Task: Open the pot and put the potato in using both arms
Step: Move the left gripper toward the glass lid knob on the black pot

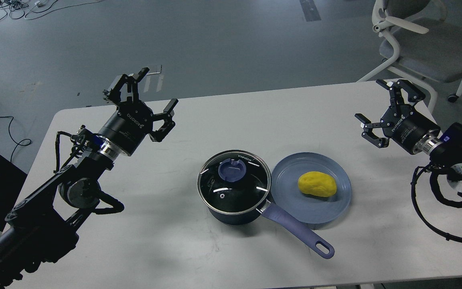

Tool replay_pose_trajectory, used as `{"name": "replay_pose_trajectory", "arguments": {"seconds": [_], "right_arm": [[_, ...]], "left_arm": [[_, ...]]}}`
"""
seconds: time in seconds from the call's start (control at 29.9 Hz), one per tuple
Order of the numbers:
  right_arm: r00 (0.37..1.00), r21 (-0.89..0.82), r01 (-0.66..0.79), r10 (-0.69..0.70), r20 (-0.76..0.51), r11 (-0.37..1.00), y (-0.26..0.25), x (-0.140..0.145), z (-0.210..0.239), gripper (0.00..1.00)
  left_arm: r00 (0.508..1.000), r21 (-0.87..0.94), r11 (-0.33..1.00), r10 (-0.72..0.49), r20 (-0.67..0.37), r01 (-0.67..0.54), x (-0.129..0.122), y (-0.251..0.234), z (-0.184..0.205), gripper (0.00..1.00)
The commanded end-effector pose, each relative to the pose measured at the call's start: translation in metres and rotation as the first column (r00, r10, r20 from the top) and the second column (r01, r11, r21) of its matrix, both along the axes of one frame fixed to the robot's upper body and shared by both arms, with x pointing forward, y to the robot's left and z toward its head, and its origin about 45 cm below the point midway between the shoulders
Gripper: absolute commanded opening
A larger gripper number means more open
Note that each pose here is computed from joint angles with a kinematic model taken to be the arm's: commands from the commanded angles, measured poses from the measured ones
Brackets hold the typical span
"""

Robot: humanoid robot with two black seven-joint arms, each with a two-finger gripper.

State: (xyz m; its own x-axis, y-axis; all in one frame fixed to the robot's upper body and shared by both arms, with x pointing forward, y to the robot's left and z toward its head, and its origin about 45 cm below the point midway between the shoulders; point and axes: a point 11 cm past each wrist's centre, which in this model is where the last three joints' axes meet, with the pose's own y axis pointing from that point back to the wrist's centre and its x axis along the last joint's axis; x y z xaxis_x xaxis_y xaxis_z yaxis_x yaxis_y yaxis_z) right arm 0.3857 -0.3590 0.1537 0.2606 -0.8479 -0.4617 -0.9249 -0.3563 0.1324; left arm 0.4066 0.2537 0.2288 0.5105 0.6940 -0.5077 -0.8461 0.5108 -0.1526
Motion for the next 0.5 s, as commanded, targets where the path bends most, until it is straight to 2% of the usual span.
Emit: {"name": "replay_pose_trajectory", "arguments": {"seconds": [0.0,0.27,0.4,0.47], "right_arm": [[1.0,0.0,0.003,-0.003,-0.005,1.0,-0.001,-0.002,-0.002,1.0],[1.0,0.009,0.005,-0.005,0.0,1.0,0.002,0.0,-0.002,1.0],[0.999,-0.016,0.03,-0.03,-0.011,0.999,-0.011,-0.003,-0.007,1.0],[0.998,-0.034,0.052,-0.053,-0.021,0.998,-0.021,-0.006,-0.011,1.0]], "left_arm": [[1.0,-0.006,1.0,0.007,-0.004,-0.007,-0.001,0.001,-0.001,0.98],[1.0,-0.013,1.0,-0.001,-0.028,0.0,-0.002,-0.002,-0.013,0.98],[0.996,0.001,0.999,0.038,-0.075,-0.038,-0.012,0.025,-0.035,0.98],[0.996,0.029,0.998,0.059,-0.072,-0.057,-0.011,0.038,-0.033,0.98]]}}
